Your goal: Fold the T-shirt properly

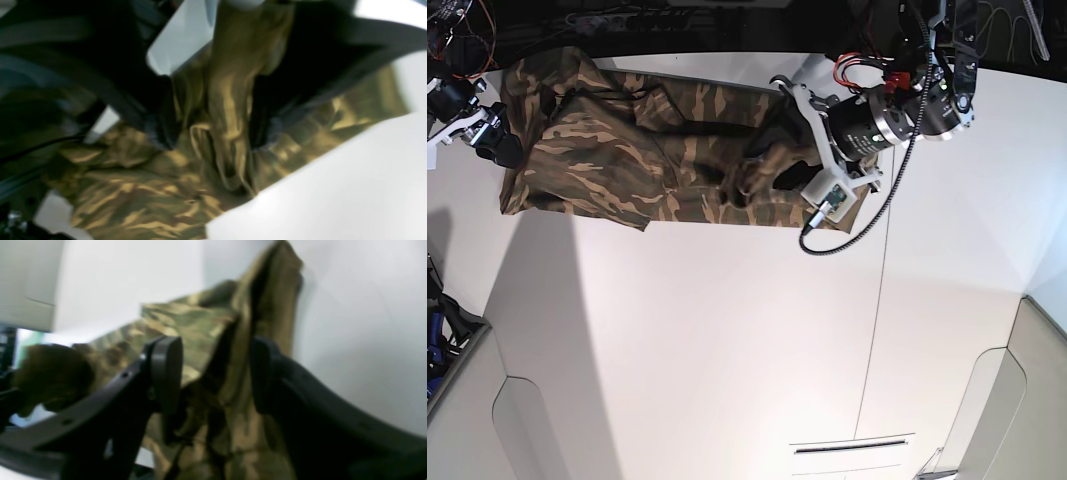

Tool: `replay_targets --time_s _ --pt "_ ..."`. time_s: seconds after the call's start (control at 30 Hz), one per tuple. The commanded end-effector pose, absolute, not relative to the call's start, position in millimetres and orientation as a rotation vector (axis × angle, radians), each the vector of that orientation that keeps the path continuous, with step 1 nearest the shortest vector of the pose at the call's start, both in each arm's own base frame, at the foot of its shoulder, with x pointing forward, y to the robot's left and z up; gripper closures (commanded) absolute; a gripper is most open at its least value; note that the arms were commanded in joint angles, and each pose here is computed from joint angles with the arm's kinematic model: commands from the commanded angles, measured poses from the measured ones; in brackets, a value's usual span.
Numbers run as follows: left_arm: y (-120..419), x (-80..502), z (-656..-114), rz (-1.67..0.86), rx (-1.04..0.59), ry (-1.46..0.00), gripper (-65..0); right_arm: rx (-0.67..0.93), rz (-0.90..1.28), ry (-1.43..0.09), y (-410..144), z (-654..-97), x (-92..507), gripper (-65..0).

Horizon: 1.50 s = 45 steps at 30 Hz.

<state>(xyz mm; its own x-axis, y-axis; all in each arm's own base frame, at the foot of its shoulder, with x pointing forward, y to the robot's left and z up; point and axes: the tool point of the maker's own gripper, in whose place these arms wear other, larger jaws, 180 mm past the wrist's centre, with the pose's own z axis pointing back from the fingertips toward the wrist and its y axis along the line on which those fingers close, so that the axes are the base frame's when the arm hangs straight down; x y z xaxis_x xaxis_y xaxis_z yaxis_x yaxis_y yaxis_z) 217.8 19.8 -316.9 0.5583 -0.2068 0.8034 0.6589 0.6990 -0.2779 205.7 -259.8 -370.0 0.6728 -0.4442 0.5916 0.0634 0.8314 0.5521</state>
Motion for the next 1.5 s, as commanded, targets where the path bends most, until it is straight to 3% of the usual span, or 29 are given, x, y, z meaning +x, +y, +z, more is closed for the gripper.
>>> replay_targets --time_s 0.0,0.43,0.6,1.07,1.47 --pt "10.5 220.9 -307.2 -0.536 -0.655 -0.871 -38.3 0.504 -0.276 -0.844 -267.3 -357.1 213.2 -32.1" --pt "-25.1 207.6 -324.3 -0.505 -0.766 -0.796 -38.3 0.454 -0.247 -0.816 -265.7 -367.6 213.2 -32.2" --pt "-25.1 207.5 -324.4 -0.505 -0.766 -0.795 -38.3 0.450 -0.187 -0.771 -247.3 -380.9 215.6 -41.1" --pt "-21.0 200.5 -335.7 -0.533 -0.729 -0.731 -38.3 0.325 -0.180 -0.804 -285.0 -371.5 217.7 -41.0" --pt "-21.1 200.5 -335.6 -0.533 -0.729 -0.731 -38.3 0.430 -0.275 -0.724 -272.7 -412.0 209.9 -41.0"
